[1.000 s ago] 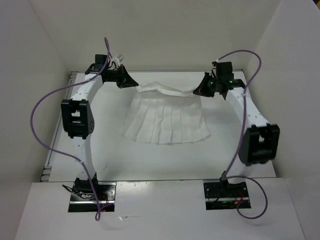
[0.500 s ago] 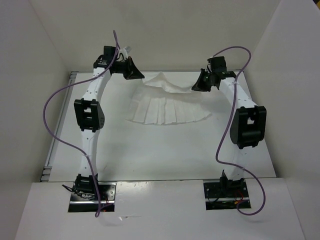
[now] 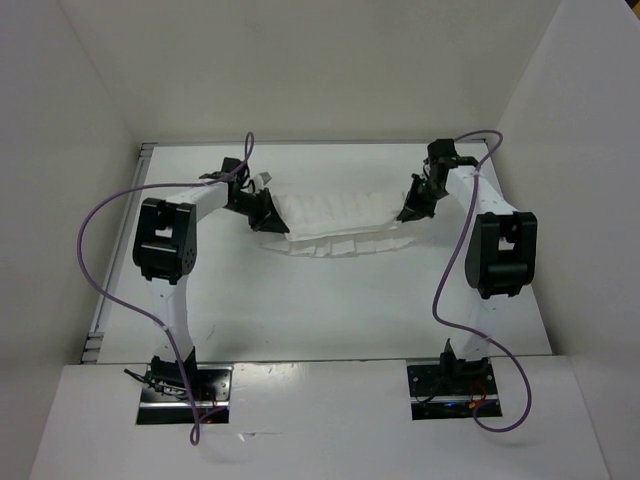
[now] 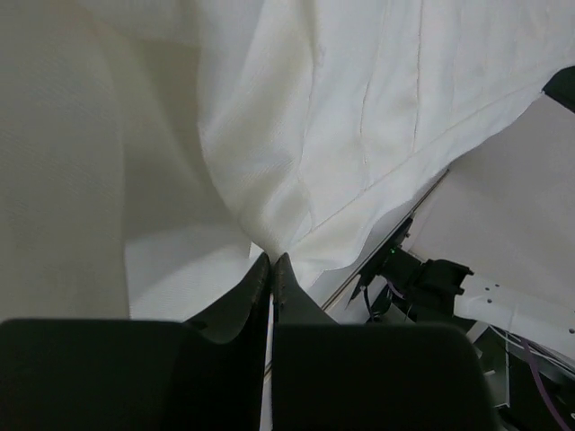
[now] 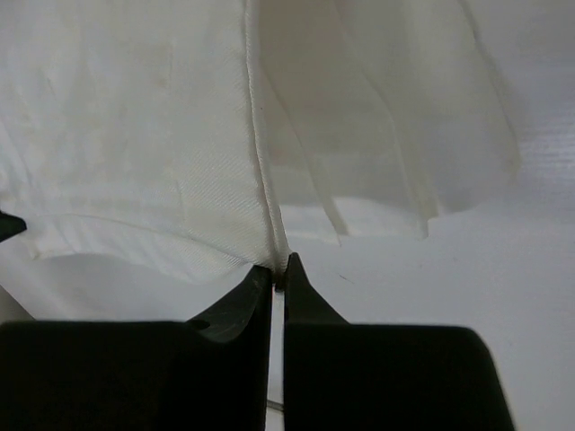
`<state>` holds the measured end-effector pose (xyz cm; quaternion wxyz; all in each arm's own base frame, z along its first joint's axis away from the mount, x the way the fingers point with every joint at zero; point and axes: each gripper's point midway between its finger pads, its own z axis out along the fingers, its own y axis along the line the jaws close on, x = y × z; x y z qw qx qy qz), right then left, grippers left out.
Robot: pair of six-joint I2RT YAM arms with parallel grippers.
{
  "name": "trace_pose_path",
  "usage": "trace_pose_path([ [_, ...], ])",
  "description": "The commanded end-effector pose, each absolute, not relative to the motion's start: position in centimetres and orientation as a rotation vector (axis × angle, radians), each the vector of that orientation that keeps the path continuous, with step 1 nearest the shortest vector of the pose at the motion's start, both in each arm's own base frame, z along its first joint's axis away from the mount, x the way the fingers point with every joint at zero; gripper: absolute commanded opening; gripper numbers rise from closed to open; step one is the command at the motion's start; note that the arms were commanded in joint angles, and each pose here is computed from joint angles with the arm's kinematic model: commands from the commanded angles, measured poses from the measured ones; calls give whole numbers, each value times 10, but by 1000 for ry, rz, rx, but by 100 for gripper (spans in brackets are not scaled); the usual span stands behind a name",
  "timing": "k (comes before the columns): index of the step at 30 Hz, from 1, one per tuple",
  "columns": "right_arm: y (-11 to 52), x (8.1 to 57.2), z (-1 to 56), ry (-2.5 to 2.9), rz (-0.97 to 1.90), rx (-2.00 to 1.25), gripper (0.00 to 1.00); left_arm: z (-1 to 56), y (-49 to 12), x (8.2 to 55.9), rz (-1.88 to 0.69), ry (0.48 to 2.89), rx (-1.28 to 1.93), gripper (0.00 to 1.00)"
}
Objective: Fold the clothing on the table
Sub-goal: Fold the skirt
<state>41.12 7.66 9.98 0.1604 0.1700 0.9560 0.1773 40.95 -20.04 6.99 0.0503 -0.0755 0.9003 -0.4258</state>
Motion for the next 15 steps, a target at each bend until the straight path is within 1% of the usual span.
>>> trace_pose_path([
  [1,51,392,99,2768,403,520,0,84,-185,416,-1186,2668,-157,0],
  [4,55,381,92,2808,430,513,0,82,-183,415,-1172,2676,-153,0],
  [11,52,357,69,2889,390,547,0,74,-182,413,-1158,2696,-168,0],
  [15,57,352,63,2916,376,529,0,71,-182,413,-1158,2704,-174,0],
])
